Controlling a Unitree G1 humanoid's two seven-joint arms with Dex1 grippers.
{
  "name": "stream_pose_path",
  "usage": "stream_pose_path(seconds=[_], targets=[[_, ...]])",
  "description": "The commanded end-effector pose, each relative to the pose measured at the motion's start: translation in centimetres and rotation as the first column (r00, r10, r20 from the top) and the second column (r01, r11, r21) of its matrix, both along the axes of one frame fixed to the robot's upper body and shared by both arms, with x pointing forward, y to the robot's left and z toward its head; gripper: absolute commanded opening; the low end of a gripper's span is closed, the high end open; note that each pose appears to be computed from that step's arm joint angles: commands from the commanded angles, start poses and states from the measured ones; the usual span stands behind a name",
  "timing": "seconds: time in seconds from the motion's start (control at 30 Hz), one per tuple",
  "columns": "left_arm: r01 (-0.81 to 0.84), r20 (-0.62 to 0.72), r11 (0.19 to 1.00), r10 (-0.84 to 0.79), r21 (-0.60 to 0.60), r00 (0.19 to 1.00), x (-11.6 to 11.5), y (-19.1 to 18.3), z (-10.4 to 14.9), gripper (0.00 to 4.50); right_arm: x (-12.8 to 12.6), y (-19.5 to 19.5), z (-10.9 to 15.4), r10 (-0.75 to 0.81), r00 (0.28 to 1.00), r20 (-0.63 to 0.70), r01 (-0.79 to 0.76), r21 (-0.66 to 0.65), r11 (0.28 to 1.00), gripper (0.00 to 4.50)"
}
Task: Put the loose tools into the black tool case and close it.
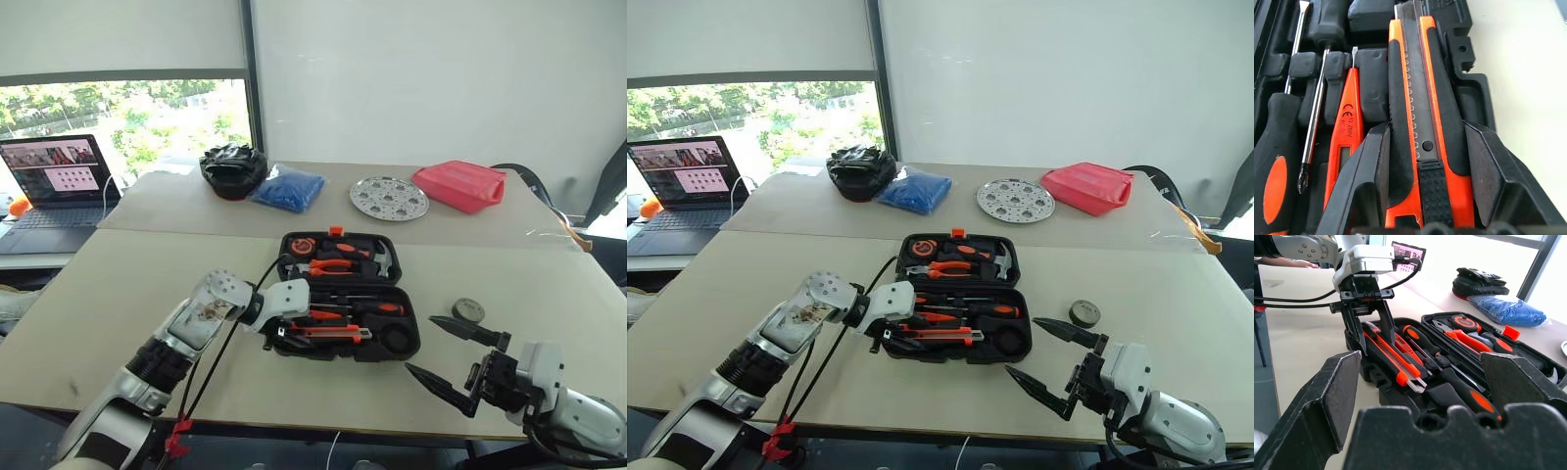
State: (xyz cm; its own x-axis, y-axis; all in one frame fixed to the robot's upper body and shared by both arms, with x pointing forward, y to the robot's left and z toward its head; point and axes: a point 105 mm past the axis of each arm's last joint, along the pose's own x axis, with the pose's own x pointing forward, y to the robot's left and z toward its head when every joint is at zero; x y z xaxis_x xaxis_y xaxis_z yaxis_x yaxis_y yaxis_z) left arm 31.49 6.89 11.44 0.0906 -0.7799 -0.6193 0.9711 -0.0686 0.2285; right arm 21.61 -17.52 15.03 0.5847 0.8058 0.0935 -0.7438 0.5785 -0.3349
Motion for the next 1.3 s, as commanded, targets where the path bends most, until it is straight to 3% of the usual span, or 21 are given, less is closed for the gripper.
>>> stream_pose_path(seconds=[0.03,0.3,0.33,0.43,0.63,0.77,0.8,0.87,1.1,1.3], targets=[[0.018,-0.006,0.999,-0.017,0.036,1.0,-0.2,-0.4,-0.7,1.75,-0.2,0.5,1.1,0.02,0.998,0.059,-0.02,-0.003,1.0,4.5],[0.008,-0.01,1.0,-0.007,0.014,1.0,-0.2,-1.0,-0.6,1.75,-0.1,0.7,1.0,0.022,0.998,0.056,-0.023,0.001,1.0,4.5],[0.01,0.008,1.0,-0.01,0.0,1.0,0.0,-1.1,-0.3,2.55,-0.1,0.7,0.9,0.022,0.998,0.056,-0.022,0.002,1.0,4.5],[0.027,0.056,0.994,-0.021,-0.106,0.998,0.5,-1.3,2.1,3.43,0.0,0.8,0.9,0.024,0.998,0.053,-0.025,0.004,1.0,4.5],[0.083,0.066,0.954,-0.067,-0.286,0.996,0.1,0.0,6.7,3.43,0.3,0.8,0.8,0.031,0.998,0.052,-0.031,0.004,1.0,4.5],[0.078,0.099,0.958,-0.052,-0.275,0.994,0.5,1.4,6.8,3.43,0.5,0.9,0.8,0.035,0.998,0.055,-0.036,0.005,0.999,4.5],[0.075,0.099,0.962,-0.05,-0.264,0.994,0.5,1.7,6.5,2.91,0.5,0.9,0.8,0.036,0.998,0.056,-0.036,0.006,0.999,4.5],[0.078,0.095,0.964,-0.056,-0.252,0.994,0.4,1.9,6.1,2.48,0.5,0.9,0.8,0.037,0.998,0.055,-0.038,0.007,0.999,4.5],[0.08,0.069,0.973,-0.067,-0.216,0.995,-0.3,1.2,3.2,0.05,0.5,1.0,0.7,0.042,0.998,0.048,-0.042,0.005,0.999,4.5],[0.067,0.07,0.984,-0.056,-0.167,0.996,-0.2,0.4,1.2,0.05,0.6,1.1,0.7,0.045,0.998,0.048,-0.046,0.005,0.999,4.5]])
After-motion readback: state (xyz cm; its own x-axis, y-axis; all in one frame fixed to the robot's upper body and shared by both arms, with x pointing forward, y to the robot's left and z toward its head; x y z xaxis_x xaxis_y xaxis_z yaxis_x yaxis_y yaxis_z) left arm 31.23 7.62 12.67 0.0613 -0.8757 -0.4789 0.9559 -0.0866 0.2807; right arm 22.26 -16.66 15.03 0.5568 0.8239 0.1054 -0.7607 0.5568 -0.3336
